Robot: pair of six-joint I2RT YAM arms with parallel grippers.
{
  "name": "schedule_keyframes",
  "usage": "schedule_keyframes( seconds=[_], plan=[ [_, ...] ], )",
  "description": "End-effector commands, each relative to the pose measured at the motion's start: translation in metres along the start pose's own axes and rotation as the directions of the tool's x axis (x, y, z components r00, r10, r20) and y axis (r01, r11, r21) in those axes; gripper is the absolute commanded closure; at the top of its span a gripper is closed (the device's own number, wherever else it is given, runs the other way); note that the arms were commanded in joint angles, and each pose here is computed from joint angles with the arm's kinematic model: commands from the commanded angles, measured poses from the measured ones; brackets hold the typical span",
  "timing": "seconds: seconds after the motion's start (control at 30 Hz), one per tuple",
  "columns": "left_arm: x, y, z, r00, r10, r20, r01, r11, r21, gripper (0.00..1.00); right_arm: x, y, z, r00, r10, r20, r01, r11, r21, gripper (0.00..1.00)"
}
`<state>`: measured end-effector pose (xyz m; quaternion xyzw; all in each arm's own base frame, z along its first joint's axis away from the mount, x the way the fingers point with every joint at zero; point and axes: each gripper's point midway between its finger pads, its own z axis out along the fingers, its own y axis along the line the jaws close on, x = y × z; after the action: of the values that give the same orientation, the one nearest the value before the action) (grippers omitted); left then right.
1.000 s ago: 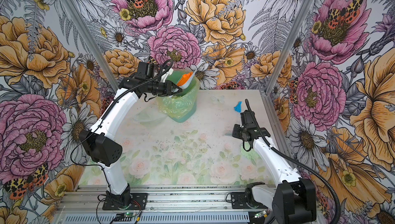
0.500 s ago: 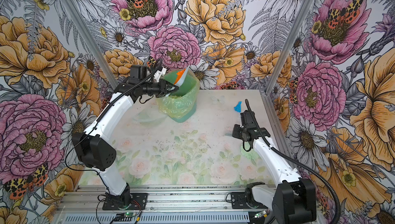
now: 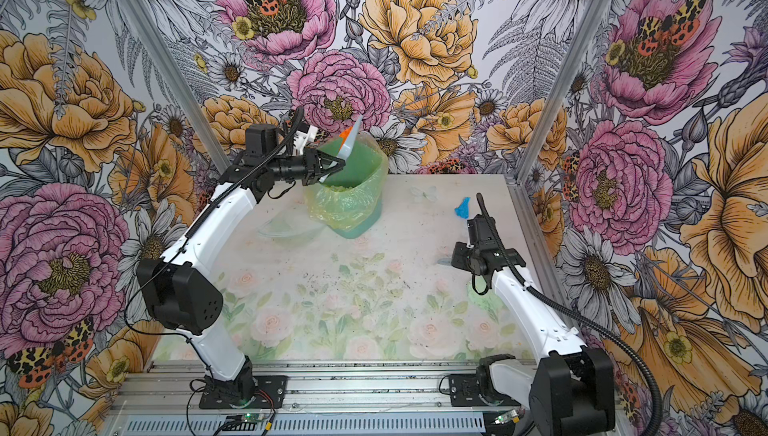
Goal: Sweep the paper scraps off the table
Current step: 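Tilt the dustpan over the bin with the left gripper to dump the orange scrap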
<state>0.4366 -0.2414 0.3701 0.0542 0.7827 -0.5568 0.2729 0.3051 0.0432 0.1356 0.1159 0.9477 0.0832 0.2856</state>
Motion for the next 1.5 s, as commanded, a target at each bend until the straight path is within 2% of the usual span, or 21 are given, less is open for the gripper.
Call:
schedule_keyframes(
  seconds=[0.0,0.3,0.47,0.77,1.03,1.47],
  plan=[
    [-0.002,-0.020,-0.006,1.000,0.025,0.008,-0.025,0.997,0.067,0.79,-0.006,0.002,-0.003,1.000,0.006,0.023,-0.006,1.000,-0.014,1.00],
    [0.000,-0.025,-0.002,1.000,0.011,-0.004,-0.010,0.993,0.117,0.79,-0.005,0.002,-0.001,1.000,0.008,0.015,-0.008,1.000,-0.012,1.00],
    [-0.001,-0.031,0.001,0.999,-0.031,-0.004,0.032,0.982,0.188,0.79,-0.005,0.001,0.000,1.000,0.009,0.014,-0.009,1.000,-0.010,1.00],
    [0.006,-0.037,0.003,1.000,-0.022,-0.016,0.024,0.980,0.198,0.79,-0.002,0.000,0.001,1.000,0.011,0.007,-0.011,1.000,-0.007,1.00],
    [-0.001,-0.049,-0.002,0.998,-0.069,0.014,0.062,0.956,0.287,0.79,0.000,-0.001,0.001,1.000,0.013,0.007,-0.013,1.000,-0.005,1.00],
    [0.004,-0.054,-0.004,0.996,-0.090,0.008,0.082,0.941,0.328,0.78,0.001,-0.001,0.002,1.000,0.013,0.001,-0.013,1.000,-0.003,1.00]
  ],
)
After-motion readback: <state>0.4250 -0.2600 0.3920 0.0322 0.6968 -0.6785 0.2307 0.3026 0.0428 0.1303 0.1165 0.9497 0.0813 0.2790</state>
